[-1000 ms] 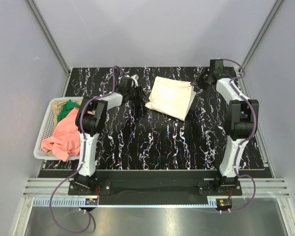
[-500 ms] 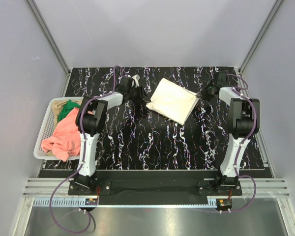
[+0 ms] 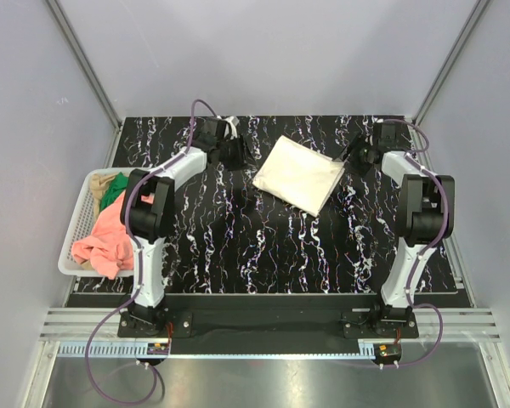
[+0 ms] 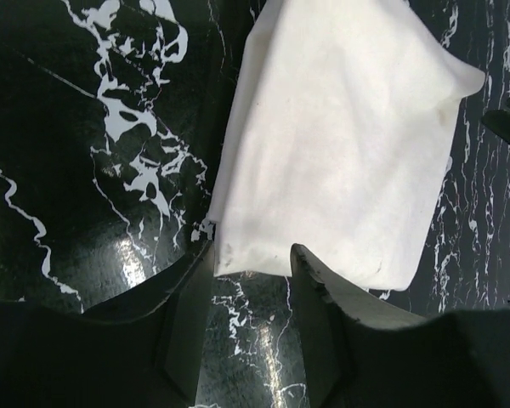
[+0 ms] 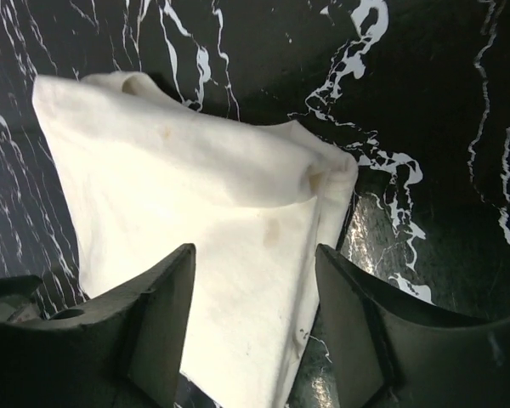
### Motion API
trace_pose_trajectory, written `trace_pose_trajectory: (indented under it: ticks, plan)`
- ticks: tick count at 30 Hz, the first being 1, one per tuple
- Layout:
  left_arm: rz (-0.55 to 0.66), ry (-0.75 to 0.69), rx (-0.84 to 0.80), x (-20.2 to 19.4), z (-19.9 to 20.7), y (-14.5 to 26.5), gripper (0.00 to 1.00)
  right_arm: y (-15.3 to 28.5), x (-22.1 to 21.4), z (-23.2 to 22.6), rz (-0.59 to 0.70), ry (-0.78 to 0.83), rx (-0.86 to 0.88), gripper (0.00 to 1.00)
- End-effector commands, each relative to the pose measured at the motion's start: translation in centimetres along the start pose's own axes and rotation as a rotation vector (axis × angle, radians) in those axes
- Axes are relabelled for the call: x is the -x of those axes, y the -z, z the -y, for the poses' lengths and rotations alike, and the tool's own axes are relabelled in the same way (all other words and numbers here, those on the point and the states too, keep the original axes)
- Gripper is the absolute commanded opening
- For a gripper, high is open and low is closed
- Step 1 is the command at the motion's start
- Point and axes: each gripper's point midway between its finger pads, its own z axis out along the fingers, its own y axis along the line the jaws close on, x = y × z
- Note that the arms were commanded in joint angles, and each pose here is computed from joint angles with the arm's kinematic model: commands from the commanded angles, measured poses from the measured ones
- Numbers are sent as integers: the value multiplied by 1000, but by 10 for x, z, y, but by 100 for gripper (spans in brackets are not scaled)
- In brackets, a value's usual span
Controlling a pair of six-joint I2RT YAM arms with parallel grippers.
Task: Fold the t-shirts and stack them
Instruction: Fold the tshirt
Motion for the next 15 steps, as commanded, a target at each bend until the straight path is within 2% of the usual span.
trace_pose_trajectory:
  ticks: [1,7,9,10,11,15]
  plan:
    - [-28,45,60,-3,-4,14,45,-11,1,2,-68,64,68,64]
    - [-60,65,132,-23,-8,43,45,-37,12,15,-118,74,115,56]
    - [-68,60,105,-26,4,56,45,-47,7,20,-150,94,133,49]
    - [-90,62,79,-31,10,59,45,-49,12,17,-150,104,142,44]
    - [-98,55,71,-34,13,63,45,-53,13,16,-153,116,151,33]
    - [-82,8,67,-32,24,86,46,-69,19,17,-182,133,182,0]
